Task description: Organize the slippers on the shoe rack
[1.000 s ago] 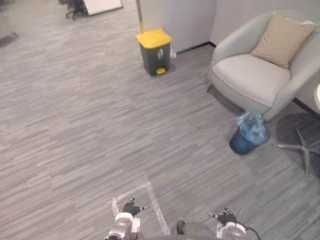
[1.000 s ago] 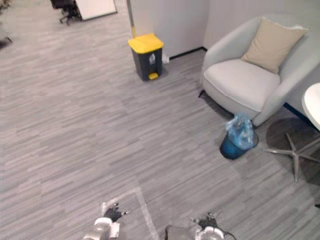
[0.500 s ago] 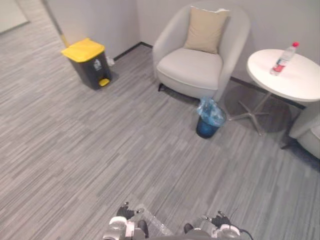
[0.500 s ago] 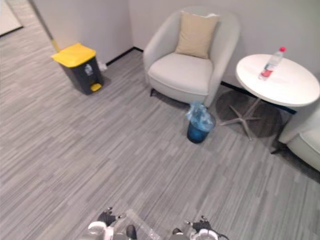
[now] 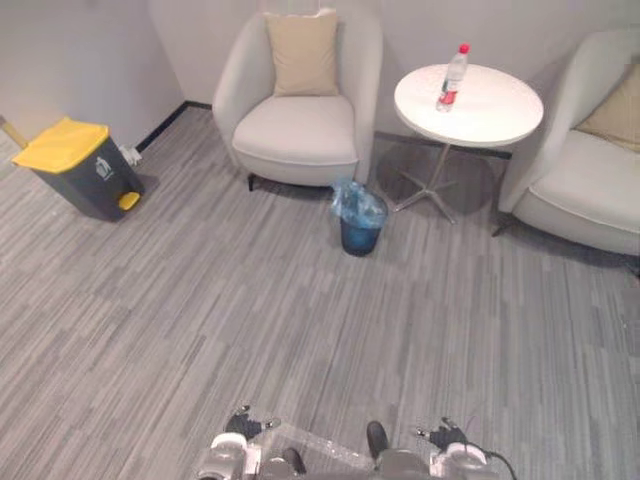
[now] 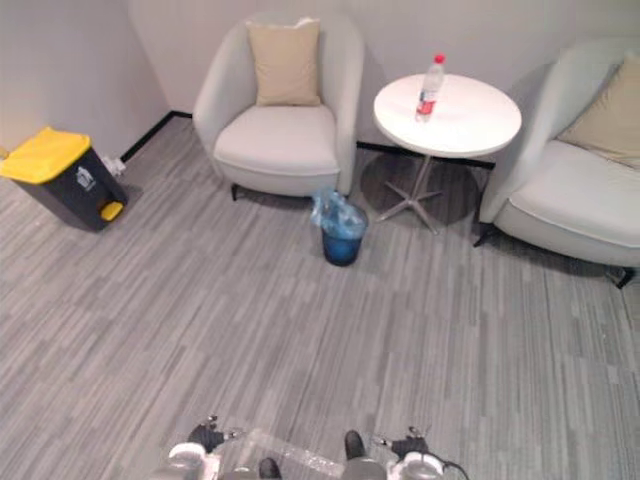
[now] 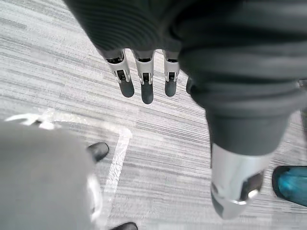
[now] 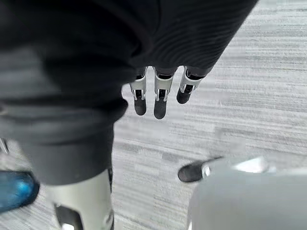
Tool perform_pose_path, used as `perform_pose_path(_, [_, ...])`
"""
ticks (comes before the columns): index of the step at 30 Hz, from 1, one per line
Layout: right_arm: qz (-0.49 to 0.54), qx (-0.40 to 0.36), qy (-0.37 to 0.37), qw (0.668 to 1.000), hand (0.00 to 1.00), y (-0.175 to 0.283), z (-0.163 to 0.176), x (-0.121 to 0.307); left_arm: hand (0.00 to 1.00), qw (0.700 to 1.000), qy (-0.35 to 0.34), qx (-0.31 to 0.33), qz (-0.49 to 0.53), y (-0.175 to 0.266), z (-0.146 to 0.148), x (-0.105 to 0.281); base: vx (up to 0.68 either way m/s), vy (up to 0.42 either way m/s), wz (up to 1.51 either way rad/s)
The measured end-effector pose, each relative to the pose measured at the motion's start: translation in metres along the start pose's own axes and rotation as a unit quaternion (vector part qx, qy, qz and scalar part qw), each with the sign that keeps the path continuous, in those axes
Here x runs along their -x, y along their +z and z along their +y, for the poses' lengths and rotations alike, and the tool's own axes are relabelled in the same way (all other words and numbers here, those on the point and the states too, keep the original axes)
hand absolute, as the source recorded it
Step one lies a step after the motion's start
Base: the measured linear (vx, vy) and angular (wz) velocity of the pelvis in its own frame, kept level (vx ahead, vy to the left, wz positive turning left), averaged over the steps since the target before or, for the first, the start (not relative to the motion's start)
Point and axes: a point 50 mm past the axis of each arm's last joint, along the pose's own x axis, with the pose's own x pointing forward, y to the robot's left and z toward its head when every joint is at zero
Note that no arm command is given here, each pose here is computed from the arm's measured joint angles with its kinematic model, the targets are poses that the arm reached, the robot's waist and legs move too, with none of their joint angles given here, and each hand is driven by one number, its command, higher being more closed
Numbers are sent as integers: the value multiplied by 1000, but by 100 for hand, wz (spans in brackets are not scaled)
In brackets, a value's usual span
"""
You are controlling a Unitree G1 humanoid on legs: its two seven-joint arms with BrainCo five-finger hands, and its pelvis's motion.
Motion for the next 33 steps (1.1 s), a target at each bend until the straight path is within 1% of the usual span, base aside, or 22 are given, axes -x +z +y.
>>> perform_pose_path(6, [1,-24,-7,1000,0,1,-5,-1,0,1000,1,11,3,1,-2,0,-42,-2,-99])
perform_pose_path(9, [20,-34,-23,999,0,-12,-15,1,0,1000,2,10,1,2,-1,-1,123,27,-110])
perform_pose_path(12, [34,-48,-33,998,0,-22,-20,3,0,1000,-3,-11,-14,13,-3,-2,117,8,-36])
perform_pose_path(14, [42,-51,-36,997,0,-26,-22,4,0,999,-8,-14,-50,36,-6,-4,90,4,-3])
perform_pose_path(17, [44,-68,-44,996,0,-26,-25,4,0,997,-14,-22,-68,45,-10,-4,12,-15,30])
perform_pose_path(19, [46,-71,-46,995,0,-27,-26,4,0,998,-13,-22,-63,42,-9,-4,-7,-22,39])
perform_pose_path(20, [42,-84,-49,994,0,-24,-27,3,0,998,-11,-22,-53,35,-7,-4,0,-23,25])
perform_pose_path(22, [39,-86,-49,994,0,-21,-26,2,0,999,-10,-22,-41,26,-6,-3,6,-21,17])
perform_pose_path(24, [34,-88,-46,995,0,-17,-24,1,0,1000,-7,-20,-9,6,-4,-1,25,-10,20])
perform_pose_path(26, [32,-88,-44,995,0,-14,-23,1,0,1000,-6,-20,3,-1,-3,0,46,-12,13])
perform_pose_path(33, [31,-96,-47,994,0,-13,-24,0,0,1000,3,6,10,-4,0,0,54,2,7])
